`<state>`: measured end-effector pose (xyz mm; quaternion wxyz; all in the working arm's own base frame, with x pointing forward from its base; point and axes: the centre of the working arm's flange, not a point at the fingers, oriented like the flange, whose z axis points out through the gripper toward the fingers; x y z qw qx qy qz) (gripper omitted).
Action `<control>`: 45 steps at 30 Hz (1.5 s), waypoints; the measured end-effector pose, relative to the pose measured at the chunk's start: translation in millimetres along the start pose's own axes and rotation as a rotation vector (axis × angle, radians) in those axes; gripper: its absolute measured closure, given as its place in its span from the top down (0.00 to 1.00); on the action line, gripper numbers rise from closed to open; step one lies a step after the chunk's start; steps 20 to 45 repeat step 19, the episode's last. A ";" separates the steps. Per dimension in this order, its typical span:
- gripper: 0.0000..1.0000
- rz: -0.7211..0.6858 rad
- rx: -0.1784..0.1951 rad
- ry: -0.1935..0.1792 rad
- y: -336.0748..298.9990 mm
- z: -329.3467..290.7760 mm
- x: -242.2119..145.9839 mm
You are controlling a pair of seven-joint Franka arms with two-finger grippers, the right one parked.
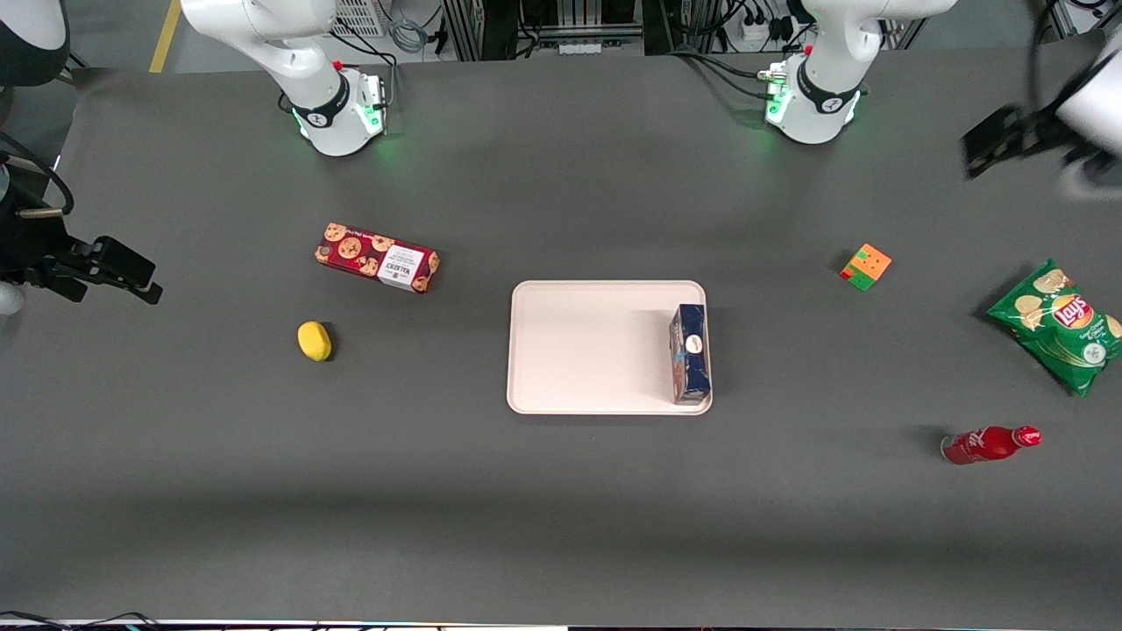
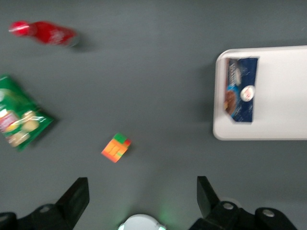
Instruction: Place cookie box on tray
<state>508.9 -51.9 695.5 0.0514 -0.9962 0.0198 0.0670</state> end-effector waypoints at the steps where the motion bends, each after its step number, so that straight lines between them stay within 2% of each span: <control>1: 1.00 0.003 -0.002 0.006 -8.1 -0.5 -6.0; 6: 1.00 -0.004 -0.014 0.057 -39.9 24.9 -23.5; 9: 1.00 -0.007 -0.023 0.070 -47.1 51.6 -30.6; 15: 1.00 -0.001 -0.027 0.069 -44.6 77.1 -38.1; 45: 1.00 0.002 -0.035 0.072 -42.5 76.3 -39.7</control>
